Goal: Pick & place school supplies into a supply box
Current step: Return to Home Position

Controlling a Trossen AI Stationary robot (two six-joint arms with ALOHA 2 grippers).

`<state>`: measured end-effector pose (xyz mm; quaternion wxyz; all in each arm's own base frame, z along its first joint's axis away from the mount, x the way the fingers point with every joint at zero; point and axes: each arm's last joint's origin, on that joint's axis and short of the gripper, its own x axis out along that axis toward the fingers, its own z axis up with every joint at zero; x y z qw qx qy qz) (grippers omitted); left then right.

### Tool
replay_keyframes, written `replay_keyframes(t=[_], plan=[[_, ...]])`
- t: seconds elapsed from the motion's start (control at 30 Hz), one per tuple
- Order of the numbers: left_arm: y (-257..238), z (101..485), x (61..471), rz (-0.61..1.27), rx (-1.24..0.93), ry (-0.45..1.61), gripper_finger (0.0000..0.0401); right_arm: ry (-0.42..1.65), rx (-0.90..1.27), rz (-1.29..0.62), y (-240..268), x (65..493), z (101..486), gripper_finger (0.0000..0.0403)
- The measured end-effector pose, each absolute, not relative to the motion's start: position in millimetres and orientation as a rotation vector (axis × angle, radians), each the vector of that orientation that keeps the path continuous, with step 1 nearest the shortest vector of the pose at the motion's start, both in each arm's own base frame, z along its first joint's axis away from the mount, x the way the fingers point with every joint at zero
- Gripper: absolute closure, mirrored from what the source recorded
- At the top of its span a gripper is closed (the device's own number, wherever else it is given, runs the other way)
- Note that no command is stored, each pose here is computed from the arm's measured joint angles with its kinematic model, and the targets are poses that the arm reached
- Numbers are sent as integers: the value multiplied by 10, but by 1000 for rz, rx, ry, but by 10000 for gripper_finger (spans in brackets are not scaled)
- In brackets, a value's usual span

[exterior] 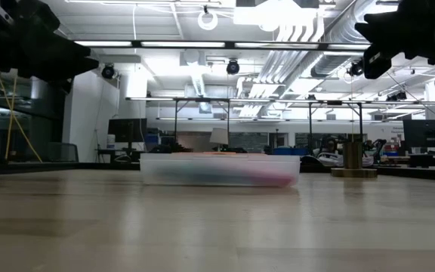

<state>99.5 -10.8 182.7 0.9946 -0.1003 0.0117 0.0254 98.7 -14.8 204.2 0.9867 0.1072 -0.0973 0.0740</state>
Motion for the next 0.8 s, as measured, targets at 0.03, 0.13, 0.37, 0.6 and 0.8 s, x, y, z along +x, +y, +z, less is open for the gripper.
replay_keyframes(t=[0.03,0.13,0.37,0.6,0.8], plan=[[-108,1827,995,51,-201,24,229,-190,218,147,-149,988,2036,350],[-108,1825,995,51,-200,27,229,-185,227,146,-149,989,2032,350],[-108,1822,995,51,-200,29,229,-184,244,145,-150,990,2032,350],[-108,1822,995,51,-200,29,229,-184,245,145,-150,990,2032,352],[-108,1822,995,51,-200,29,229,-184,245,145,-150,990,2031,350]])
